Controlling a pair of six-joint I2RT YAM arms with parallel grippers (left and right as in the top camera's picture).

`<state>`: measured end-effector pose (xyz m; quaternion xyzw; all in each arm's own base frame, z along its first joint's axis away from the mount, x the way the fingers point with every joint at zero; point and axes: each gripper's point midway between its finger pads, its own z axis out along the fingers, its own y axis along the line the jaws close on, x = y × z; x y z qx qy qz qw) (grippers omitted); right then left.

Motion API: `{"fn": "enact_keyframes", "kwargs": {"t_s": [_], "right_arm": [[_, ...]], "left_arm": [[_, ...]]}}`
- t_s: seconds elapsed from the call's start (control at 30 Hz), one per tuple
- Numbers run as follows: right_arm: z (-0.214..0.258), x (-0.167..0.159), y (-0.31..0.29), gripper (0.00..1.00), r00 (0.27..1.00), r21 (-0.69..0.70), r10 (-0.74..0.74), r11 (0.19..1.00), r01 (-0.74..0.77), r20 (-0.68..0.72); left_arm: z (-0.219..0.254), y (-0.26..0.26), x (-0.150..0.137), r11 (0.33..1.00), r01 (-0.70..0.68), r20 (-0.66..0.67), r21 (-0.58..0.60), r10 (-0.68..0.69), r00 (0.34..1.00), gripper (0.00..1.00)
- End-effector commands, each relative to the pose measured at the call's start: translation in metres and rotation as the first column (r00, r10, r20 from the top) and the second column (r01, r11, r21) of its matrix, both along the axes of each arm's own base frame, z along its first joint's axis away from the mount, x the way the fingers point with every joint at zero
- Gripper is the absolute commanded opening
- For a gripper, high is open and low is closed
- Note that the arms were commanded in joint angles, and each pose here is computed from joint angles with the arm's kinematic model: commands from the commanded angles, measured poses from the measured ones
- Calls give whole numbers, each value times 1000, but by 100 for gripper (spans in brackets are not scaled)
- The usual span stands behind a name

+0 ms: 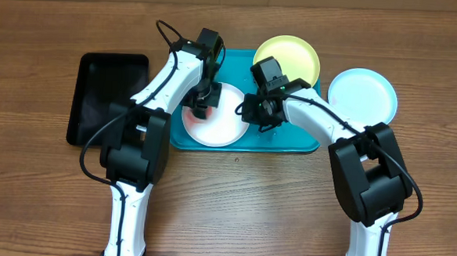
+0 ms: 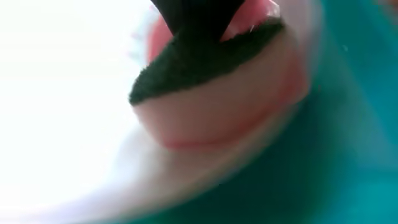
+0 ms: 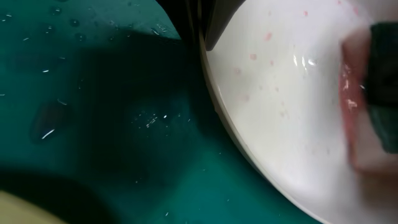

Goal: Clean dirty plates on tray and stack at the side
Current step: 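Scrub the white plate with the sponge in the left gripper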

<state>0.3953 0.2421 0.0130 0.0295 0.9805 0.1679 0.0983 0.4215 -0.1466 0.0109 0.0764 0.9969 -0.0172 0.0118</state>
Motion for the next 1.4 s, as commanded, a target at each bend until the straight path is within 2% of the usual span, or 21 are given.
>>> {"fn": "enact_keyframes", "kwargs": {"t_s": [0.0, 0.07, 0.2, 0.27, 0.33, 0.43, 0.5, 0.63, 0.77, 0.83, 0.97, 1.03, 1.13, 1.2, 1.37], "right_arm": [[-3, -1, 0, 4, 1000, 2, 6, 1000, -6, -2], [-3, -1, 0, 4, 1000, 2, 6, 1000, -6, -2], [-3, -1, 0, 4, 1000, 2, 6, 1000, -6, -2], [-3, -1, 0, 4, 1000, 2, 6, 1000, -6, -3], [-3, -1, 0, 4, 1000, 2, 6, 1000, -6, -3], [-3, -1, 0, 4, 1000, 2, 6, 1000, -6, -3], [-3, -1, 0, 4, 1000, 2, 6, 1000, -6, -3], [-3, -1, 0, 4, 1000, 2, 6, 1000, -6, -3], [-3, -2, 0, 4, 1000, 0, 5, 1000, -5, -7], [-4, -3, -1, 4, 1000, -2, 5, 1000, -5, -11], [-5, -5, -2, 4, 1000, -5, 5, 1000, -6, -17], [-5, -6, -2, 4, 1000, -7, 5, 1000, -6, -20], [-5, -6, -2, 4, 1000, -7, 5, 1000, -6, -21], [-5, -6, -2, 4, 1000, -7, 5, 1000, -6, -21], [-5, -6, -2, 4, 1000, -7, 5, 1000, -6, -20]], "left_arm": [[-2, -61, -37, 919, 172, -102, -354, -221, 970, 4], [3, -68, -40, 890, 187, -100, -416, -249, 963, 4], [0, -53, -37, 917, 144, -122, -373, -203, 972, 4], [-8, -29, -32, 971, 52, -144, -231, -88, 986, 4], [-14, 2, -27, 998, -50, -133, -48, 43, 990, 4], [-13, 47, -25, 959, -188, -63, 210, 206, 977, 4], [-8, 65, -26, 918, -243, -18, 314, 262, 965, 4], [-3, 77, -25, 874, -290, 38, 390, 300, 953, 4], [-6, 67, -18, 886, -292, 62, 360, 289, 955, 4], [-9, 55, -13, 915, -260, 54, 309, 257, 965, 4], [-16, 1, -8, 997, -70, -28, 29, 70, 997, 4], [-13, -29, -9, 989, 15, -45, -145, -22, 999, 4], [-3, -61, -18, 933, 117, -53, -341, -143, 988, 4], [1, -69, -25, 908, 145, -66, -392, -185, 981, 4], [1, -63, -45, 905, 175, -128, -389, -241, 962, 4]]}}
